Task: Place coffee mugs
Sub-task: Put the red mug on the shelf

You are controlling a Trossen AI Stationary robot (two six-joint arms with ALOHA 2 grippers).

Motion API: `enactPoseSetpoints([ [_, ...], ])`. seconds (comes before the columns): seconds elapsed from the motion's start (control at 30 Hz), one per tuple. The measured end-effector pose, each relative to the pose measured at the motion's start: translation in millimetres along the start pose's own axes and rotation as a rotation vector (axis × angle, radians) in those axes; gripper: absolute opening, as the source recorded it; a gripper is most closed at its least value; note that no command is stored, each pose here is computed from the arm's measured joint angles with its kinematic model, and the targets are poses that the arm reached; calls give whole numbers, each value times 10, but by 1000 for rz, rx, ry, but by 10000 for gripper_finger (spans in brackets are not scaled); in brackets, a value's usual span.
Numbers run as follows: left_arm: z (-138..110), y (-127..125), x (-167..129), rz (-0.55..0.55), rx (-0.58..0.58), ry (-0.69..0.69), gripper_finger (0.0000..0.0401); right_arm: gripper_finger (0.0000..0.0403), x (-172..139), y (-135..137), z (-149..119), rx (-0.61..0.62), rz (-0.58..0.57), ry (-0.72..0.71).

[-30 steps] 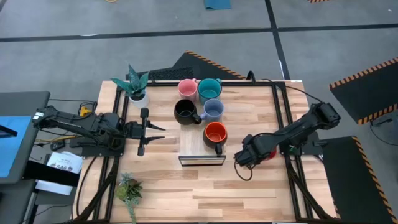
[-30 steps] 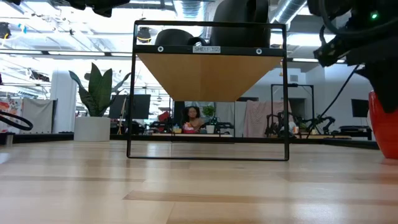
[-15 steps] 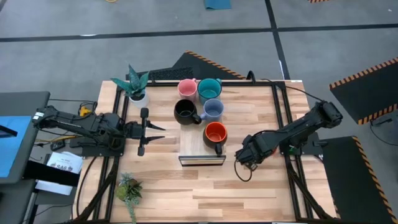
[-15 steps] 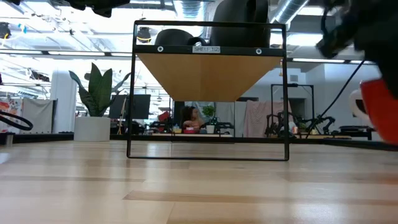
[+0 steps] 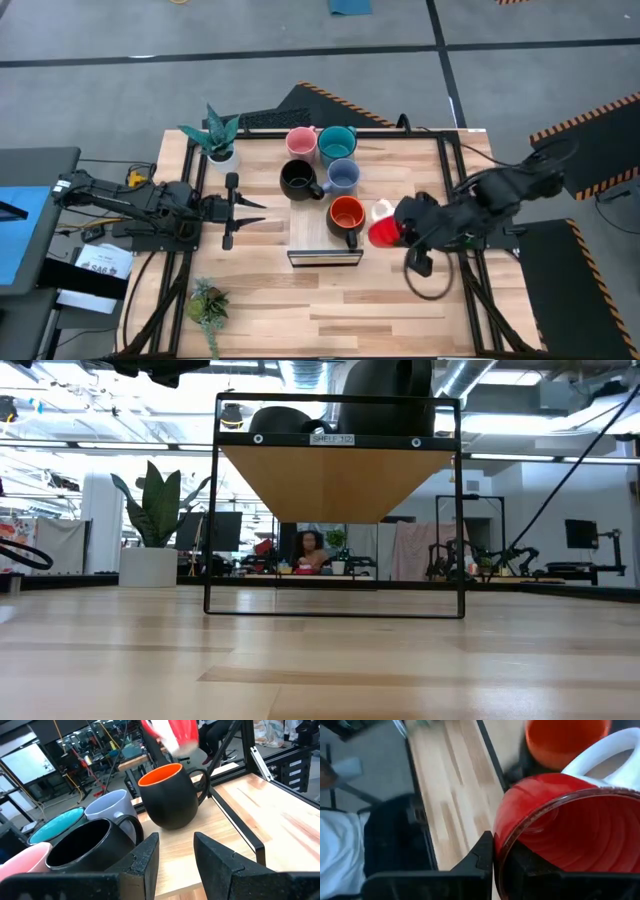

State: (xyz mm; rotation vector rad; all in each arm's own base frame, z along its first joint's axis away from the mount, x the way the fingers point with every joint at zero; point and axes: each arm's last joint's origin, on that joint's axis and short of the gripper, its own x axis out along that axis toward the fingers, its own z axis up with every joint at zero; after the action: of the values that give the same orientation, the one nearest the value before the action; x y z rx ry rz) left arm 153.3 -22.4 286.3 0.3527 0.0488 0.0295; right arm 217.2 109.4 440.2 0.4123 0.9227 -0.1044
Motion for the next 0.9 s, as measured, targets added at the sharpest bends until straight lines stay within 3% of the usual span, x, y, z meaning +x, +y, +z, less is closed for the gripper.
enactPoseSetpoints([
  [0.2,0,0,0,0,10,1,109,39,-141,168,346,-225,-31,-207],
  [0.4,3,3,0,9,11,-1,109,39,306,297,871,-422,-26,-373],
  [0.5,6,15,-1,44,11,6,109,39,549,323,971,-485,-2,-307],
  [0.9,25,33,-2,86,5,-4,109,39,1294,297,1069,-509,-122,-16],
])
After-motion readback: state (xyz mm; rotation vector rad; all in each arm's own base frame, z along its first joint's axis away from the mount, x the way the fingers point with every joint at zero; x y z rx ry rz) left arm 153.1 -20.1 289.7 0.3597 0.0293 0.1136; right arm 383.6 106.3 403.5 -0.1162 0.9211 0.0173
